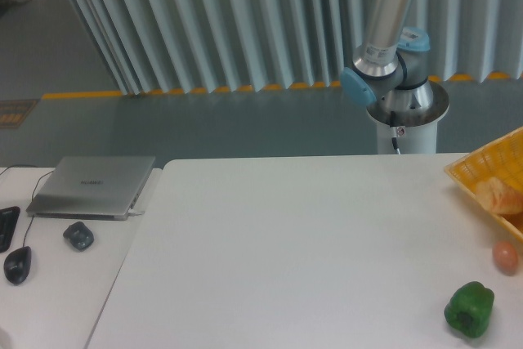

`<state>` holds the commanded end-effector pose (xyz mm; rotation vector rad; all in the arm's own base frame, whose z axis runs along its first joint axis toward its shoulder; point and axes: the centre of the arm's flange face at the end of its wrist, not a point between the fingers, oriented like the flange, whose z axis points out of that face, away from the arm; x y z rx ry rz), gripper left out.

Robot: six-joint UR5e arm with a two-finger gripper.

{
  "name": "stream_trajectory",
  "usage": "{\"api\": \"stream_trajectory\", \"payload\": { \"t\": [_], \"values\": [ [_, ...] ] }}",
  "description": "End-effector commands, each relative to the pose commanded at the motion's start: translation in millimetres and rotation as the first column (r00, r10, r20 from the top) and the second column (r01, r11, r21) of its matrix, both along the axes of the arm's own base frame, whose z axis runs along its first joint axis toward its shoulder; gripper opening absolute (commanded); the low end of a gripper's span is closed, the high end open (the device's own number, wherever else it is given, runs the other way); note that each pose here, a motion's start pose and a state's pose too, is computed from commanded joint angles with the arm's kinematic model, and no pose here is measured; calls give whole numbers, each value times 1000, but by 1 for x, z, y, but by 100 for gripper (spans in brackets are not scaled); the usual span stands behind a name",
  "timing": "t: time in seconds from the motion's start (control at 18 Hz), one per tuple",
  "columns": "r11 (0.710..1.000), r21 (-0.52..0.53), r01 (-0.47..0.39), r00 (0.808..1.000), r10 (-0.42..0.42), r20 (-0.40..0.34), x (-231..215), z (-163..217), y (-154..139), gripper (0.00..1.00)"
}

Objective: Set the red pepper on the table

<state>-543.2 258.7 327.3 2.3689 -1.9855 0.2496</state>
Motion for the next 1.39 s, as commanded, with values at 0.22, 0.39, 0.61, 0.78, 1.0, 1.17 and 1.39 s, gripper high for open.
{"api": "stream_trajectory", "payload": {
  "t": [0.22,0.39,0.61,0.78,1.0,1.17,1.39],
  "values": [
    [998,-1,-64,998,64,28,11,25,22,52],
    [975,80,-209,977,205,60,30,42,50,52],
    [947,85,-310,949,303,84,55,56,73,52],
    [904,142,-402,909,377,178,68,56,86,52],
    [853,151,-500,857,462,227,90,64,110,52],
    [819,126,-559,821,526,224,108,67,133,52],
    [785,79,-614,781,589,207,134,57,164,52]
  ]
}}
